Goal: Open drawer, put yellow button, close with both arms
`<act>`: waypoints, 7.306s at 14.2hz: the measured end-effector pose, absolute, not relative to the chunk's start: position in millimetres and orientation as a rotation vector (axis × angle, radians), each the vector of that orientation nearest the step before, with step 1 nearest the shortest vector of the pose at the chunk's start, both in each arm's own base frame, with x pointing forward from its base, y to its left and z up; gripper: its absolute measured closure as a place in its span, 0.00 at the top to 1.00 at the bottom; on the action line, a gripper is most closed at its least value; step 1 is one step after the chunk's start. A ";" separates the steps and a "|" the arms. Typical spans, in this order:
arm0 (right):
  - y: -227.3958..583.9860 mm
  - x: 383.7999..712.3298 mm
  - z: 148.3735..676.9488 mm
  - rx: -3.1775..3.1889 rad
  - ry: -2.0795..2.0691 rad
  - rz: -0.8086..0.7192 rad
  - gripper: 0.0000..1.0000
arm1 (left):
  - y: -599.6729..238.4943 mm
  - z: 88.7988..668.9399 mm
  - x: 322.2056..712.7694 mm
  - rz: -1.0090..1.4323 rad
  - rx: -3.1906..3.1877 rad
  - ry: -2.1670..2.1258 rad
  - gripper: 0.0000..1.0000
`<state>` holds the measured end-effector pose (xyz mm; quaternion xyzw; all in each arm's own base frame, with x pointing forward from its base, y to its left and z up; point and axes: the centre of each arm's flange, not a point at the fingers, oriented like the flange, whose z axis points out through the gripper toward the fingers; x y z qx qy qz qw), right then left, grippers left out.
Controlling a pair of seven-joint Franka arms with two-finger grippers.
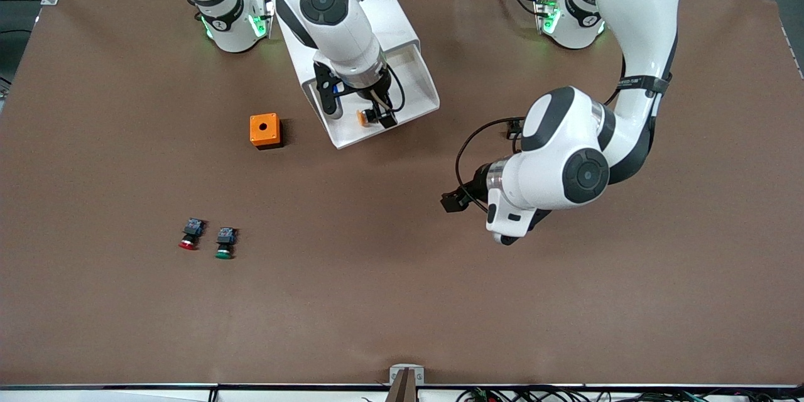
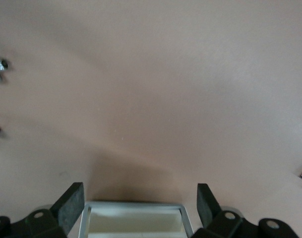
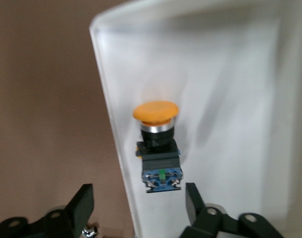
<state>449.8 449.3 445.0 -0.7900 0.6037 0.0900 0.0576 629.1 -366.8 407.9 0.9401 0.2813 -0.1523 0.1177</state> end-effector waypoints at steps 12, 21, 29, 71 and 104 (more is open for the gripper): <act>164.3 571.2 512.7 -2.882 0.959 0.373 1.00 | -436.5 394.8 580.7 -0.311 2.926 0.701 1.00; 39.2 575.8 562.2 -3.069 0.383 0.139 1.00 | -501.9 384.3 509.1 -0.347 3.010 0.542 1.00; -48.8 537.9 638.5 -3.075 0.167 -0.079 1.00 | -524.1 373.6 480.5 -0.372 3.038 0.549 1.00; -51.3 552.5 628.7 -3.152 0.012 -0.099 1.00 | -564.1 379.2 428.3 -0.737 2.803 0.841 1.00; -43.9 554.3 620.8 -3.150 0.014 -0.069 1.00 | -46.7 605.6 561.1 -0.147 3.127 0.051 1.00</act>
